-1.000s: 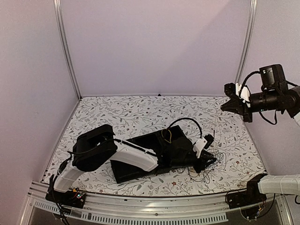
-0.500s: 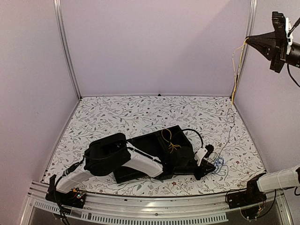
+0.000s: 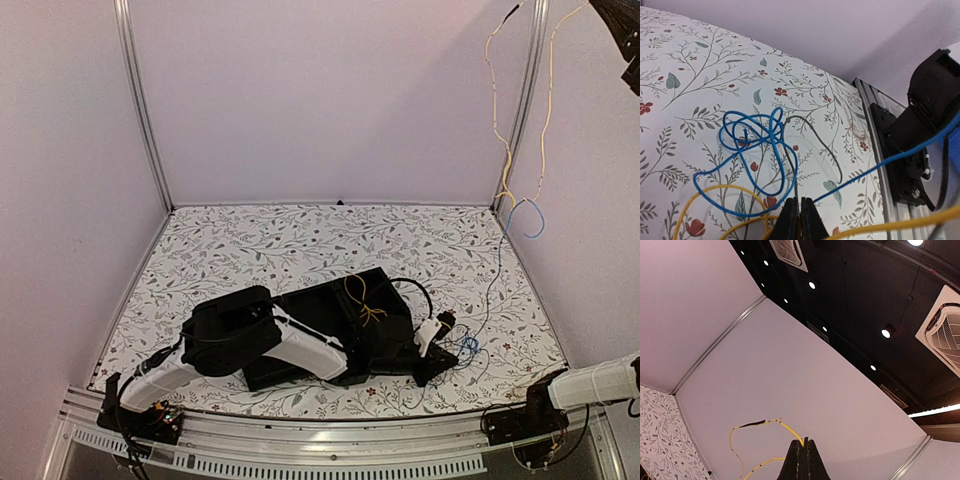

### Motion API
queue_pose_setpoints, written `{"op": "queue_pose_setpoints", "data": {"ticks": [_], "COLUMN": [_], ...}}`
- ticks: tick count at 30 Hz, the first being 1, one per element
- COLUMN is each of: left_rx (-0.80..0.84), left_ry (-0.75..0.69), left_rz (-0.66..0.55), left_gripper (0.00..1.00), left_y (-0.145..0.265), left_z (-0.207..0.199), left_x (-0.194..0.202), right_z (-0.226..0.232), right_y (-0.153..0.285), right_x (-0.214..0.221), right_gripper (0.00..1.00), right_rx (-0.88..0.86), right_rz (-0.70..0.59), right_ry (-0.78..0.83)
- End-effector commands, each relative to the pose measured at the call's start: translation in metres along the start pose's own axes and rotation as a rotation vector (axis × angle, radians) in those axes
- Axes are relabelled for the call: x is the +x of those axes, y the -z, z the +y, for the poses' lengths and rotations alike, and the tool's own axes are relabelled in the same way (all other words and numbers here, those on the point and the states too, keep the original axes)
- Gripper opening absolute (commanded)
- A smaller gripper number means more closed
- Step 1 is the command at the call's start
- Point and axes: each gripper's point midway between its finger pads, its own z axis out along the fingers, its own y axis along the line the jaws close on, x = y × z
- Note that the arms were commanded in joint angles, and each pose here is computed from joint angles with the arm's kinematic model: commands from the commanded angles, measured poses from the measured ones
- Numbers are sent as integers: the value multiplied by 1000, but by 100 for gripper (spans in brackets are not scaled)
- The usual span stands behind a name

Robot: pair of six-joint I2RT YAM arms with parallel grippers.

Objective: Untangle the cables

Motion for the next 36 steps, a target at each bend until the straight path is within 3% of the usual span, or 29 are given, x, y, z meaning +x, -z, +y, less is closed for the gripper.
{"op": "queue_pose_setpoints", "data": {"ticks": [1, 3, 9, 16, 21, 29, 32, 36], "left_rx": [29, 32, 19, -20, -164, -385, -366, -318], "left_ry": [-29, -43, -85, -123, -84, 40, 91, 41], "left_rz": [-23, -51, -126, -191, -147, 123, 150, 77], "left_gripper": [5, 10, 42, 57, 68, 67, 66, 65], "left_y": [13, 24, 65, 107, 97, 53, 56, 77], "left_z": [-18, -27, -58, -84, -65, -2, 5, -5], "left_x": [-10, -24, -61, -96, -104, -33, -19, -24], "right_z": [9, 25, 75, 115, 120, 68, 53, 50], "right_y": [-15, -13, 5, 20, 21, 13, 11, 13], "right_x": [49, 74, 137, 171, 171, 149, 152, 180], "right_gripper": [0, 0, 0, 0, 0, 0, 0, 0], "right_rx": [22, -4, -87, -177, -198, -35, 27, 71], "right_rz": [138, 206, 371, 454, 450, 441, 467, 572], "right_ry": [-27, -38, -70, -100, -116, -21, 22, 67]}}
